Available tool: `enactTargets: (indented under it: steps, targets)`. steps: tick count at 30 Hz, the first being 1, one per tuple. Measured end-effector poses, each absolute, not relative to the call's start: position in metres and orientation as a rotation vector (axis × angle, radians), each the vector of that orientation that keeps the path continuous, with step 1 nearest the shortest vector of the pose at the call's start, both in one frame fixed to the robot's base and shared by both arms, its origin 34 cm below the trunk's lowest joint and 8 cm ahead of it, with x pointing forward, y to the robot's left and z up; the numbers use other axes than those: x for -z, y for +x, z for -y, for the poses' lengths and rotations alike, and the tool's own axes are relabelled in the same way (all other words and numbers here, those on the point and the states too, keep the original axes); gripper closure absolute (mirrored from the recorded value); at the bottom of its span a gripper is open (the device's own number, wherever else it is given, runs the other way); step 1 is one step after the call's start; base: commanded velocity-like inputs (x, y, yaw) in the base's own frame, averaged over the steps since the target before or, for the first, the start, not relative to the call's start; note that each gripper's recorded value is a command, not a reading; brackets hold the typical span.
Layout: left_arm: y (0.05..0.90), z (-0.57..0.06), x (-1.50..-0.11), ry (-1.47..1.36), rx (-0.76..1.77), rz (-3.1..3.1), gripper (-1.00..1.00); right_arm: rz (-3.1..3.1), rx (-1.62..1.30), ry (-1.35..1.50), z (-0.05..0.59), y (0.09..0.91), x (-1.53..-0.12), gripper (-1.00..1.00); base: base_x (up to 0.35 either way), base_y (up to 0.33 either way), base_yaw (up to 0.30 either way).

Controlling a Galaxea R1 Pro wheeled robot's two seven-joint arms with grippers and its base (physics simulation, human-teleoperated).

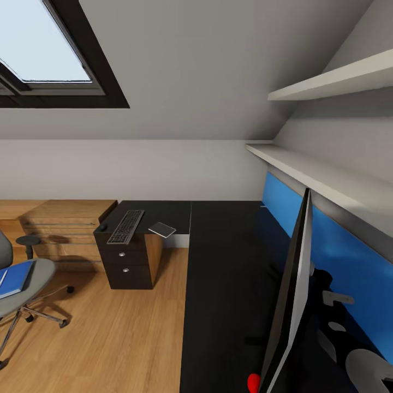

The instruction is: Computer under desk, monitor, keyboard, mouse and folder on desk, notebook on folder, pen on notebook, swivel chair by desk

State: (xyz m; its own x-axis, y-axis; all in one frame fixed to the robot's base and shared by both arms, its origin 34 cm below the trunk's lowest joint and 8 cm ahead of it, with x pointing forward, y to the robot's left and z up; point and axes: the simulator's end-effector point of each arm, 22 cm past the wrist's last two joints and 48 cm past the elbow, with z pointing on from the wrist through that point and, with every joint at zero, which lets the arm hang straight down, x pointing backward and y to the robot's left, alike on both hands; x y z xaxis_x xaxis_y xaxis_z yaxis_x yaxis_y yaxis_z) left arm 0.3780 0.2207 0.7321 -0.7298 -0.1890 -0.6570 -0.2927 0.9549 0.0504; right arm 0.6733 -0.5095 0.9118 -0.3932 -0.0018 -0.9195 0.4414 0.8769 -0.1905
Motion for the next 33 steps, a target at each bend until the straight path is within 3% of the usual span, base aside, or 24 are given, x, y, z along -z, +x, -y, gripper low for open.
enactTargets:
  steps: [16, 33]
  targets:
    - [0.378, -0.2218, -0.7321, -0.34, -0.197, -2.407, -1.0, -1.926, 0.494, 0.323, 0.5094, 0.6734, -0.9118, 1.0, 0.001, -0.005, 0.0]
    - [0.3782, -0.2218, -0.7322, -0.339, -0.198, -2.407, -1.0, -1.926, 0.494, 0.325, 0.5096, 0.6733, -0.9118, 1.0, 0.095, -0.085, 0.0]
